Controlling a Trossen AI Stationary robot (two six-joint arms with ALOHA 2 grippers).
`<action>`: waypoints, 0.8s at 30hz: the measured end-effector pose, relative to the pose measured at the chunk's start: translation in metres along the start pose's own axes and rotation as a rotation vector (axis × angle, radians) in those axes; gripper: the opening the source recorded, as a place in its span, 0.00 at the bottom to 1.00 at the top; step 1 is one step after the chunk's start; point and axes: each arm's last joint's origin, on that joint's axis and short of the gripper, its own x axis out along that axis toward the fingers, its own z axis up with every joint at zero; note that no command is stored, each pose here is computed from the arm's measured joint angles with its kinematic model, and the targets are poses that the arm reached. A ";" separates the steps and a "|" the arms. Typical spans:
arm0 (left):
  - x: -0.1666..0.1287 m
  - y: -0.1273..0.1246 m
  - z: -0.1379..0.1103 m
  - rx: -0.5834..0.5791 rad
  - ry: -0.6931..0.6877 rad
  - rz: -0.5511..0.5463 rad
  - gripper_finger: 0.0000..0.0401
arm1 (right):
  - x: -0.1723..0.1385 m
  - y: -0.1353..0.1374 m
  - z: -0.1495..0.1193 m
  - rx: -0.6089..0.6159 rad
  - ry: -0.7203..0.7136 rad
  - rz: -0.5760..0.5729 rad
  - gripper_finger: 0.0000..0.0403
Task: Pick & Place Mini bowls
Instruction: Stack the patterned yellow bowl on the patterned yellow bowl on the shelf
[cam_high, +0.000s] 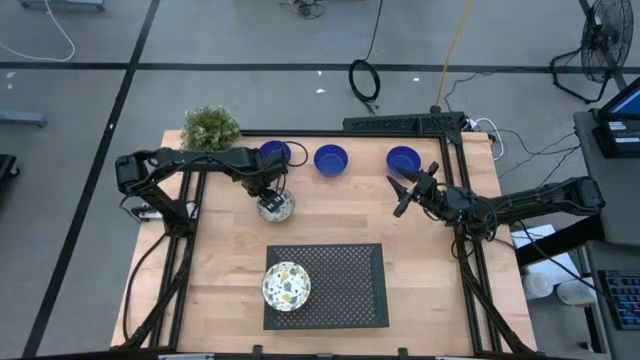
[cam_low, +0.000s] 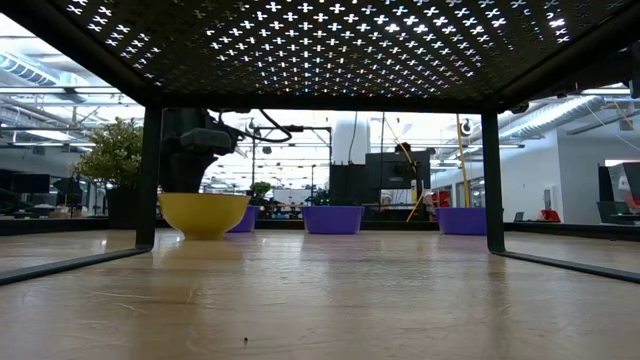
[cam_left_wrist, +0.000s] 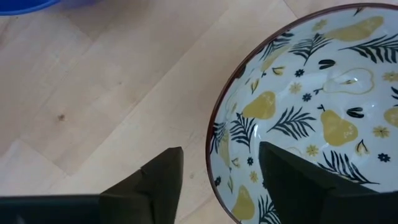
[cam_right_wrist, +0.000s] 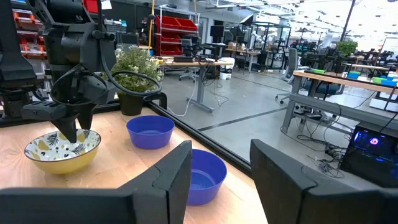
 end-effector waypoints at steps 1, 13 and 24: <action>0.000 0.000 0.000 0.000 0.000 0.000 0.50 | 0.000 0.000 0.000 0.000 0.000 0.000 0.38; 0.000 0.000 0.000 0.007 0.002 -0.005 0.18 | 0.000 0.000 0.000 0.000 0.000 0.000 0.38; -0.002 -0.001 0.001 0.006 -0.007 -0.020 0.06 | 0.000 0.000 0.000 0.000 0.000 0.000 0.38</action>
